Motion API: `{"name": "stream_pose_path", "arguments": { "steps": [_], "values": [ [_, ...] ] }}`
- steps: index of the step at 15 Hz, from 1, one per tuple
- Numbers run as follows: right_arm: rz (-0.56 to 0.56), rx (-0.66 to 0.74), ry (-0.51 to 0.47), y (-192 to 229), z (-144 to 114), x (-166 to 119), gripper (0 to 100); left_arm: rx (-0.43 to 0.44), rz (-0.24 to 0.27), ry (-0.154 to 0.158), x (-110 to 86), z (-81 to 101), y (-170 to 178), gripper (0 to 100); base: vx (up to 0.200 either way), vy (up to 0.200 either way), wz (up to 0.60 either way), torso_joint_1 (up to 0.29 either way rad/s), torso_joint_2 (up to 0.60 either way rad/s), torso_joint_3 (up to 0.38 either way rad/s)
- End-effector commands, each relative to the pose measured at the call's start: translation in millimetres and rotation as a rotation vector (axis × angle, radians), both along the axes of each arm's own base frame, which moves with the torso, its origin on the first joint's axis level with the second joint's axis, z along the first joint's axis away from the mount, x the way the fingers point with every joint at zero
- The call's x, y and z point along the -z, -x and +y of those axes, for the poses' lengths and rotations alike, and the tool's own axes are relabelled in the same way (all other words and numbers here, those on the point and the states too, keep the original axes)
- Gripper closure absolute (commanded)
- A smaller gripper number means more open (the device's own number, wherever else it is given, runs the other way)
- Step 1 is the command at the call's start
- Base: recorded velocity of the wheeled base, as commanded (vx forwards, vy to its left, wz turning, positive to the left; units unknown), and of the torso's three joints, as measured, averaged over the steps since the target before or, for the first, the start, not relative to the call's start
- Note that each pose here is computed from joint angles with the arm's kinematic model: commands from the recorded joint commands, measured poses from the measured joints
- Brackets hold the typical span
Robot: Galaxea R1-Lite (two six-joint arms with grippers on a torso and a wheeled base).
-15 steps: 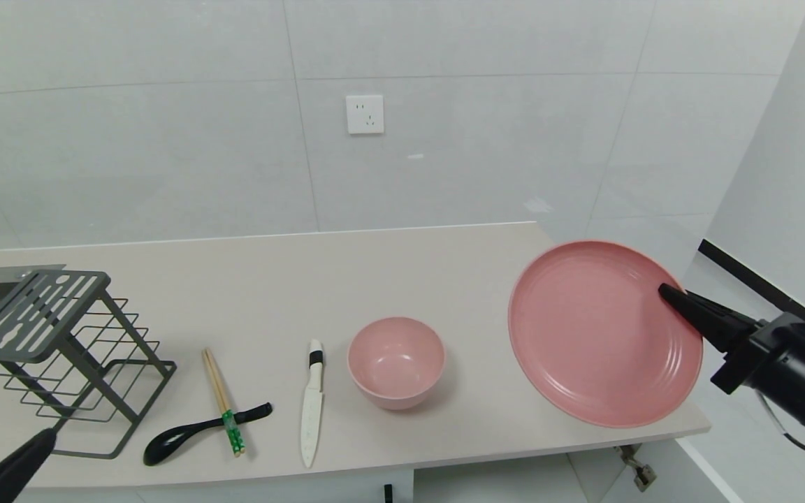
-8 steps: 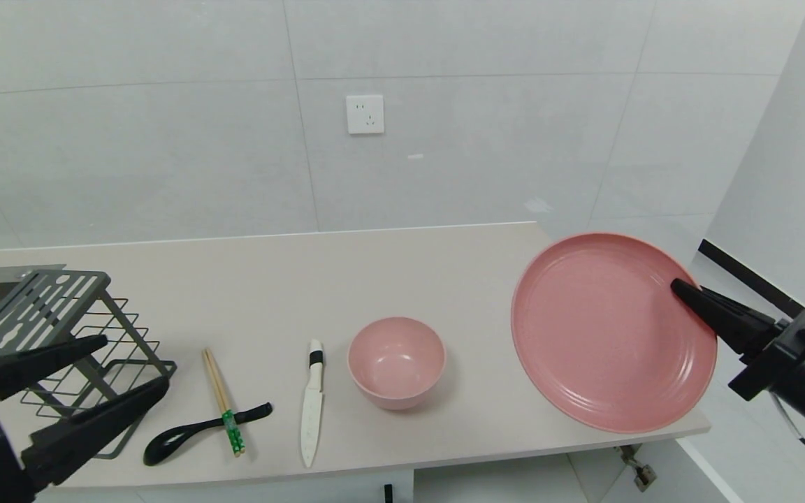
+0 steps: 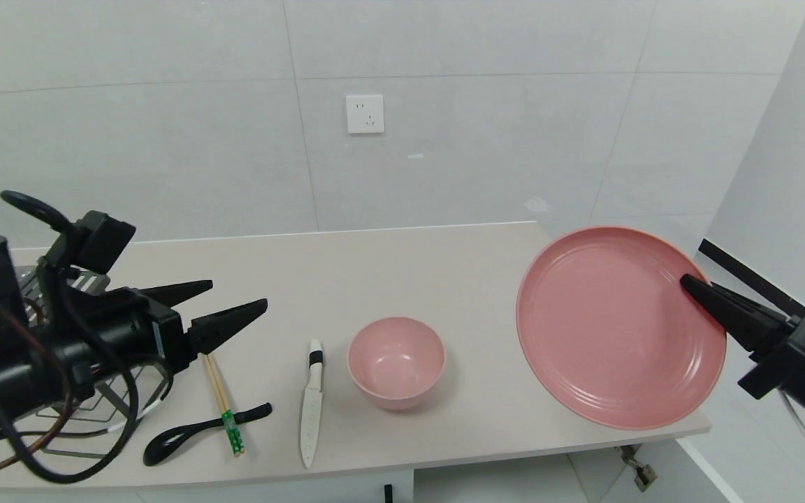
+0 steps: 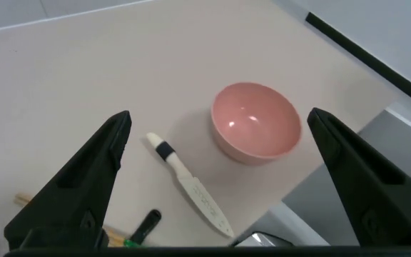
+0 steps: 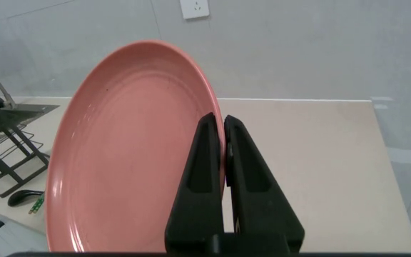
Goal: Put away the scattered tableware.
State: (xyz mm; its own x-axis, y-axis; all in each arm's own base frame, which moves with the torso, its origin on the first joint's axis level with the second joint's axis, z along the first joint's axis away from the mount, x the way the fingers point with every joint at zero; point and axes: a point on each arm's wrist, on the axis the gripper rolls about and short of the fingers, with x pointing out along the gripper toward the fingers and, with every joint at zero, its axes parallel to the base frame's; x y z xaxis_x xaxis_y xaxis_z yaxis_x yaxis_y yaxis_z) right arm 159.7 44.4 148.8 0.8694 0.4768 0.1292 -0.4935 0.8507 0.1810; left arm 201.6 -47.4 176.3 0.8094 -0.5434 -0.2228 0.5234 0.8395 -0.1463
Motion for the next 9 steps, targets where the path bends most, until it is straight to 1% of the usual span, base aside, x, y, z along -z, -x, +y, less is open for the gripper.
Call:
{"name": "stream_pose_path", "arguments": {
  "steps": [1, 2, 4, 5, 8, 9],
  "values": [
    [0.0, -0.001, -0.001, 0, 0, 0, 100, -0.004, 0.064, -0.012, 11.4, -6.0, -26, 0, 0.0, 0.0, 0.0, 0.0, 0.0, 0.0],
    [0.0, -0.001, -0.001, 0, 0, 0, 100, -0.008, 0.087, 0.025, 12.5, -10.0, -40, 0, 0.0, 0.0, 0.0, 0.0, 0.0, 0.0],
    [0.0, -0.001, 0.001, 0, 0, 0, 100, -0.016, 0.108, 0.067, 11.6, -12.7, -51, 0, 0.0, 0.0, 0.0, 0.0, 0.0, 0.0],
    [0.002, -0.001, 0.001, 0, 0, 0, 100, -0.02, 0.135, 0.068, 17.8, -14.2, -58, 0, 0.0, 0.0, 0.0, 0.0, 0.0, 0.0],
    [0.005, -0.001, 0.002, -1, 0, 1, 100, -0.013, 0.2, 0.047, 37.5, -21.8, -71, 0, 0.0, 0.0, 0.0, 0.0, 0.0, 0.0],
    [0.005, -0.001, 0.002, -1, 0, 1, 100, 0.003, 0.212, 0.044, 40.9, -27.3, -73, 0, 0.0, 0.0, 0.0, 0.0, 0.0, 0.0]
  ]
}}
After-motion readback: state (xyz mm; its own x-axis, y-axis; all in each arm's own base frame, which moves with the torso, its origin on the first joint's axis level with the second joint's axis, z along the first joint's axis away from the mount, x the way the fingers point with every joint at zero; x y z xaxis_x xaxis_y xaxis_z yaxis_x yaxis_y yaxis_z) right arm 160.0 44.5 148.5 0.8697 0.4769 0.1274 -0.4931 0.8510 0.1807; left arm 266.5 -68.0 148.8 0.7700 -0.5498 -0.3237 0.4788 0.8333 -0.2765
